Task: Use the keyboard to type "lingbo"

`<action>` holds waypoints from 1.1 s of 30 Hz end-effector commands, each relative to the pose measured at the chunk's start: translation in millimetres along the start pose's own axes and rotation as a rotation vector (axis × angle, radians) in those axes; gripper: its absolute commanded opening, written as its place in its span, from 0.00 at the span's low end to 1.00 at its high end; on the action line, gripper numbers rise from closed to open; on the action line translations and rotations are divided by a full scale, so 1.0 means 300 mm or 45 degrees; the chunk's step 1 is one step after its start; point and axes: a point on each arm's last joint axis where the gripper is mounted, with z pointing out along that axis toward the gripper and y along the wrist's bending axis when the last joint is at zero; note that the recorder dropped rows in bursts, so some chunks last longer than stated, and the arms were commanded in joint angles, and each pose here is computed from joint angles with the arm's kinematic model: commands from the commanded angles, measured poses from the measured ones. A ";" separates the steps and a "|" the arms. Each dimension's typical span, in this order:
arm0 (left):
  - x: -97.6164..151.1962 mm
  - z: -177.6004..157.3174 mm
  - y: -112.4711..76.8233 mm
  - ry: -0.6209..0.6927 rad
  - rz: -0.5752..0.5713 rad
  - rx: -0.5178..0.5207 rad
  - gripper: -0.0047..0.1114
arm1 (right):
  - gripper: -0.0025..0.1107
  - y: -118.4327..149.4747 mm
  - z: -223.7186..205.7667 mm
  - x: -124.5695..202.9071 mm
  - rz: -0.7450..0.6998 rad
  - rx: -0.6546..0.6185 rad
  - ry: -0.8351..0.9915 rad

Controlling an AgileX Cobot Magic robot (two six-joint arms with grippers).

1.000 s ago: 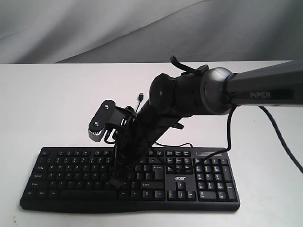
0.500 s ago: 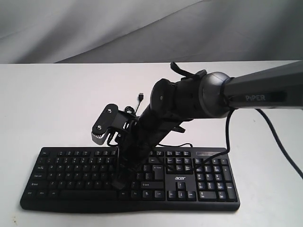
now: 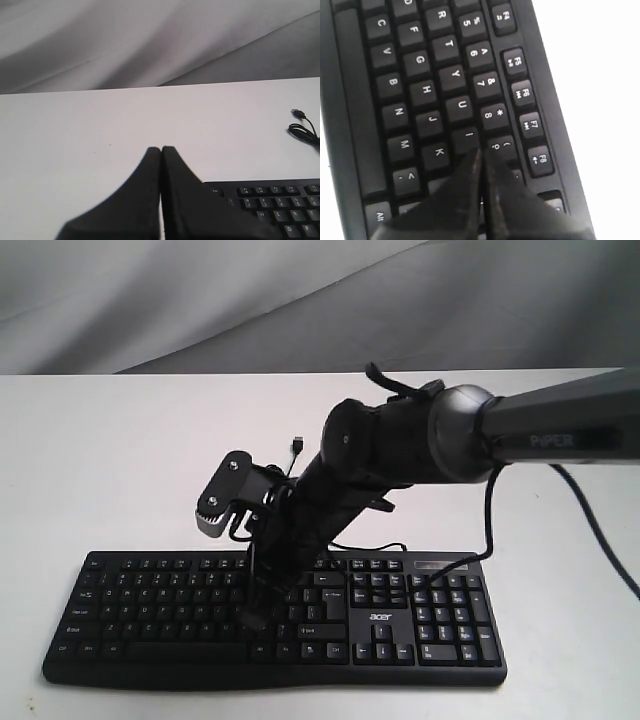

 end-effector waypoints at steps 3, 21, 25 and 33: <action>0.003 0.000 -0.001 -0.007 -0.007 0.001 0.04 | 0.02 0.032 -0.230 -0.090 -0.070 0.092 -0.172; 0.003 0.000 -0.001 -0.007 -0.007 0.001 0.04 | 0.02 0.257 -1.068 -0.104 -0.050 0.678 -0.841; 0.003 0.000 -0.001 -0.007 -0.007 0.001 0.04 | 0.02 0.301 -1.148 -0.080 -0.070 0.715 -0.925; 0.003 0.000 -0.001 -0.007 -0.007 0.001 0.04 | 0.02 0.380 -1.337 -0.034 -0.120 0.908 -1.236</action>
